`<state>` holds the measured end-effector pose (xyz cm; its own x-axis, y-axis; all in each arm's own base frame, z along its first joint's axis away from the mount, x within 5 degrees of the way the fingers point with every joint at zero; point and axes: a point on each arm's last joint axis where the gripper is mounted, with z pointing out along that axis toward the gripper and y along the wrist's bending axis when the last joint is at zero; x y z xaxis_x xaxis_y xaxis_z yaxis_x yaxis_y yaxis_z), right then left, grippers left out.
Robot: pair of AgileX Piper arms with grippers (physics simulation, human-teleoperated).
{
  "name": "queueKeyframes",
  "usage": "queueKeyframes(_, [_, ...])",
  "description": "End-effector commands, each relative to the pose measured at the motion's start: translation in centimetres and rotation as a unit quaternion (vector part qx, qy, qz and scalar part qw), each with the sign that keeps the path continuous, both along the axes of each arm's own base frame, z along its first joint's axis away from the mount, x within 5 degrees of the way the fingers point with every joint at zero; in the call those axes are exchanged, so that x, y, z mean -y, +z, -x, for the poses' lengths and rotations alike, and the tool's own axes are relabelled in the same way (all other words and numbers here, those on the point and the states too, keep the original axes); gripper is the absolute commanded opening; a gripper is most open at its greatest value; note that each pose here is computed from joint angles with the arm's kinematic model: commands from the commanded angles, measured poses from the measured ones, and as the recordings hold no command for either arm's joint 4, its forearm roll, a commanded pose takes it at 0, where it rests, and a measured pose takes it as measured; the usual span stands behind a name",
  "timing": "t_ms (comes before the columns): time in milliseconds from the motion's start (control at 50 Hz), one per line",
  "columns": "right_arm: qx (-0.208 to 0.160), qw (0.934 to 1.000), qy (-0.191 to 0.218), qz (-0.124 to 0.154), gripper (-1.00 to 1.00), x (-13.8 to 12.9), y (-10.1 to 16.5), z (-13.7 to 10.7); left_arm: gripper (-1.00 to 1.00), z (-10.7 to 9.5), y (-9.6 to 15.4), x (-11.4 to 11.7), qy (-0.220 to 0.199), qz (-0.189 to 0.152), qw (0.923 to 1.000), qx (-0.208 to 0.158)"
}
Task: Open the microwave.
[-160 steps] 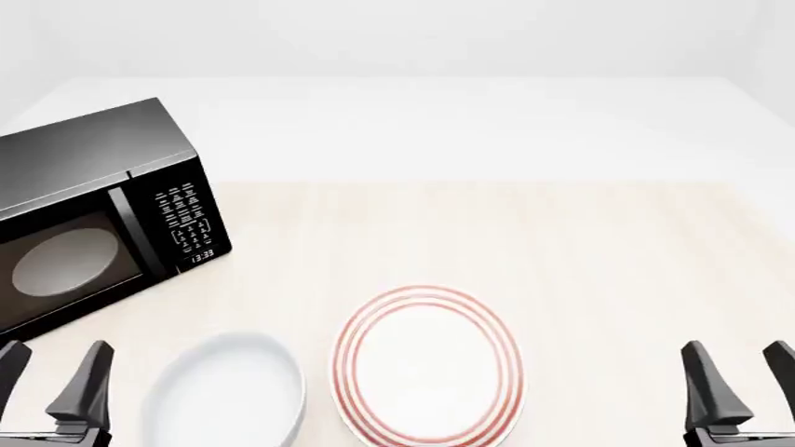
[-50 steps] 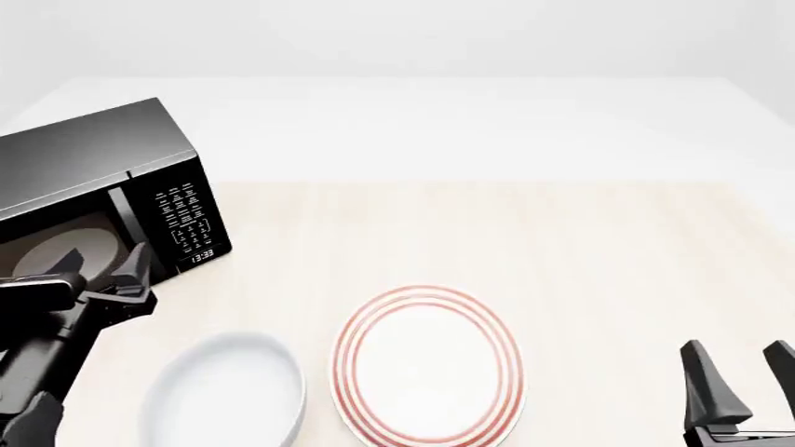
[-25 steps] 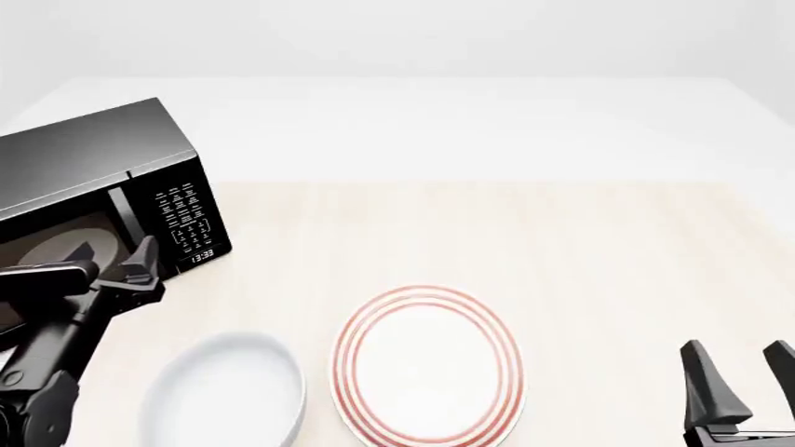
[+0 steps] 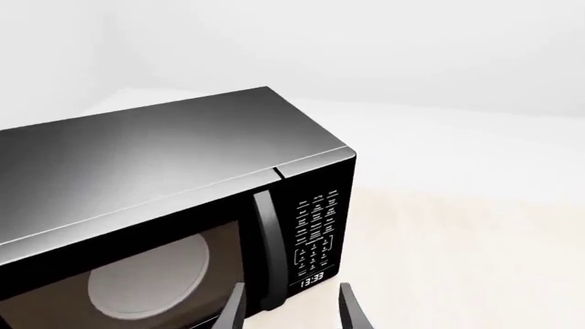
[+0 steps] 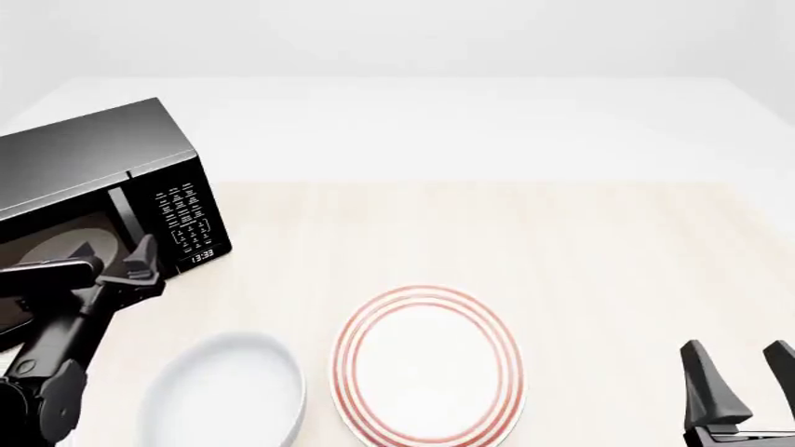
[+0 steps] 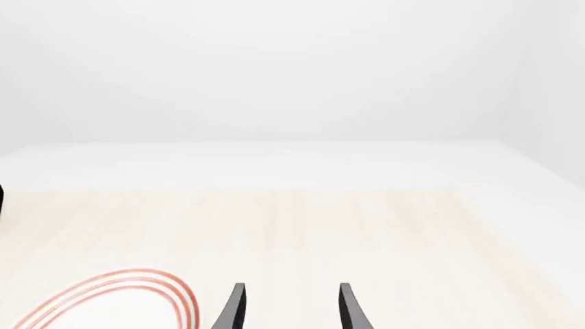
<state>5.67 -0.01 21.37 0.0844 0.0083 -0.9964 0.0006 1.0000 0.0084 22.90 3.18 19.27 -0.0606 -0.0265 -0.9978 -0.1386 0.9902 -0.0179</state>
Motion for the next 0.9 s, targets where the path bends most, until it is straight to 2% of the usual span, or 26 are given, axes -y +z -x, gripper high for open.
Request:
queueKeyframes(20, [0.000, 1.0000, 0.000, 0.000, 1.00, 0.0, 0.0, 0.0, 1.00, -0.7, -0.3, -0.3, 0.006, 0.006, 1.0000, 0.000])
queueKeyframes(360, [0.000, 1.0000, 0.000, 0.000, 1.00, 0.0, 0.0, 0.0, 1.00, -1.5, -1.2, -0.9, 0.014, 0.018, 0.9997, -0.009])
queueKeyframes(900, [0.000, 1.0000, 0.000, 0.000, 1.00, 0.0, 0.0, 0.0, 1.00, -3.4, -1.9, -0.9, 0.010, 0.020, 0.9996, -0.017])
